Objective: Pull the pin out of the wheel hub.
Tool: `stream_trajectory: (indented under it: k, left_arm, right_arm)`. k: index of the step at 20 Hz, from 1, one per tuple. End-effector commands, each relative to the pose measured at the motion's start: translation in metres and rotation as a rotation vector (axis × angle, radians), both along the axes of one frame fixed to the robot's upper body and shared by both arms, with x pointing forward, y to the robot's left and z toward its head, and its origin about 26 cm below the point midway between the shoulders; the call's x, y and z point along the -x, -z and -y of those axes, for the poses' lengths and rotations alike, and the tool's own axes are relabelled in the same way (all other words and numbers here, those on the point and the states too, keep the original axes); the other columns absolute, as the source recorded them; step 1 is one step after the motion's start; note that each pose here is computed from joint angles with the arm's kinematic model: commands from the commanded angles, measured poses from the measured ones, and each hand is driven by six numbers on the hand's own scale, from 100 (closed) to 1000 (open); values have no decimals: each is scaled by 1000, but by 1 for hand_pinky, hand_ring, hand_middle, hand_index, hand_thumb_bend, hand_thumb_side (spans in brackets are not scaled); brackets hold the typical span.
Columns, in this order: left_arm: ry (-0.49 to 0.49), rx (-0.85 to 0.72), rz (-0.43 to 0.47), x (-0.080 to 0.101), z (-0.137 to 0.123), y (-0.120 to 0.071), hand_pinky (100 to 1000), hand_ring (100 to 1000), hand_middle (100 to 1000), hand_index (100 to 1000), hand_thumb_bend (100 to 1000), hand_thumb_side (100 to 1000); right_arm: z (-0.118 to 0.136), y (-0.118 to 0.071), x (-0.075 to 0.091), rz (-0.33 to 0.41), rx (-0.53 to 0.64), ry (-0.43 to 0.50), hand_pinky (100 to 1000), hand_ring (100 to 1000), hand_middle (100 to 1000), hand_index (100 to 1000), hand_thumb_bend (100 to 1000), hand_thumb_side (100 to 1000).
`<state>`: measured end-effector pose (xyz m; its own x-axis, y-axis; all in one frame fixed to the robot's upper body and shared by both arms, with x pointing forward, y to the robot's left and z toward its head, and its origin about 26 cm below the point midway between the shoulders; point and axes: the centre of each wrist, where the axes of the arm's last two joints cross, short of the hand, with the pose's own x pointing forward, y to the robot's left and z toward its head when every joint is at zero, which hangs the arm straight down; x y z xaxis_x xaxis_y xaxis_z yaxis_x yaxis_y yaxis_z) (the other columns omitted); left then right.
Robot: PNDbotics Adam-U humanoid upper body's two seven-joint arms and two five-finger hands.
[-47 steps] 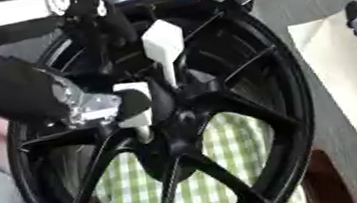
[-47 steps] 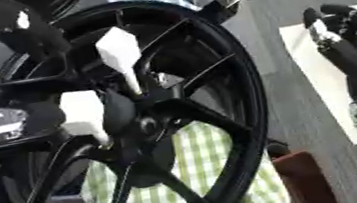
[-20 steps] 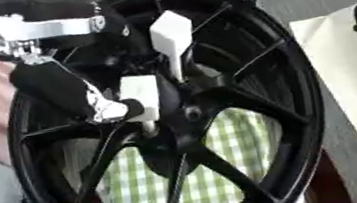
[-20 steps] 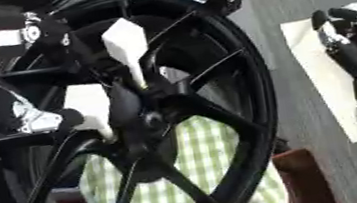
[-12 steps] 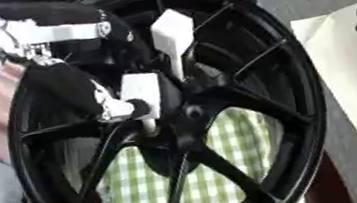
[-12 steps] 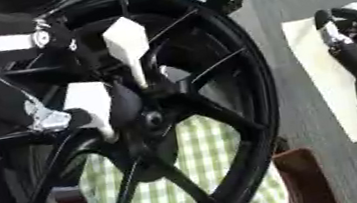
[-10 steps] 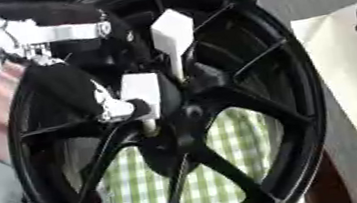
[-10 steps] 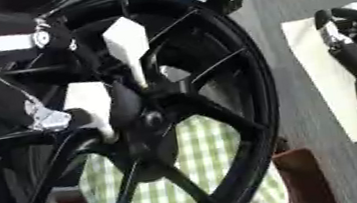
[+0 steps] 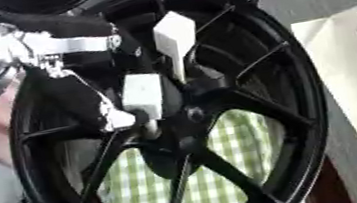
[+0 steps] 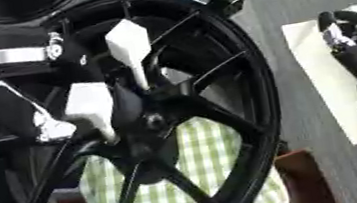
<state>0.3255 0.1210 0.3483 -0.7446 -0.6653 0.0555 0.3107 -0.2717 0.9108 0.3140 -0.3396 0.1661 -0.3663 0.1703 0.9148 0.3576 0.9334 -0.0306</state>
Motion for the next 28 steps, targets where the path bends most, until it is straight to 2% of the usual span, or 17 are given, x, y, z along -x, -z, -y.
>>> stream_trajectory:
  k: [1, 3, 6, 10, 13, 16, 20, 25, 28]
  left_arm:
    - [-9, 48, 15, 9, -4, -14, 697, 543, 506, 641, 133, 206]
    - [1, 108, 29, 17, -7, -22, 659, 486, 410, 545, 100, 156]
    - [-1, 185, 46, 26, -12, -30, 630, 427, 304, 439, 100, 175]
    - [4, 271, 90, 39, -23, -37, 623, 401, 258, 385, 100, 175]
    - [0, 342, 140, 50, -41, -45, 618, 386, 229, 356, 100, 174]
    - [-39, 412, 180, 52, -63, -52, 617, 378, 217, 347, 100, 174]
    - [-178, 479, 243, 47, -100, -55, 622, 376, 214, 349, 100, 170]
    - [-459, 564, 358, 26, -156, -60, 622, 378, 219, 359, 100, 171]
    - [-589, 622, 419, 18, -186, -62, 624, 388, 231, 374, 100, 186]
  right_arm:
    - [2, -6, 1, 16, 15, 11, 856, 735, 609, 763, 341, 435]
    - [3, -5, 1, 12, 13, 15, 856, 736, 609, 764, 340, 440]
    - [3, -4, 1, 10, 12, 17, 856, 737, 610, 765, 336, 448]
    - [5, -4, 2, 11, 17, 24, 856, 737, 609, 765, 335, 452]
    - [7, -6, 2, 15, 20, 33, 856, 737, 610, 765, 334, 451]
    - [9, -7, 3, 19, 20, 44, 856, 737, 609, 765, 334, 451]
    - [12, -8, 5, 25, 22, 65, 856, 737, 609, 765, 331, 449]
    - [19, -9, 9, 39, 19, 100, 856, 736, 608, 764, 326, 441]
    - [21, -11, 11, 50, 13, 116, 856, 736, 608, 764, 323, 438]
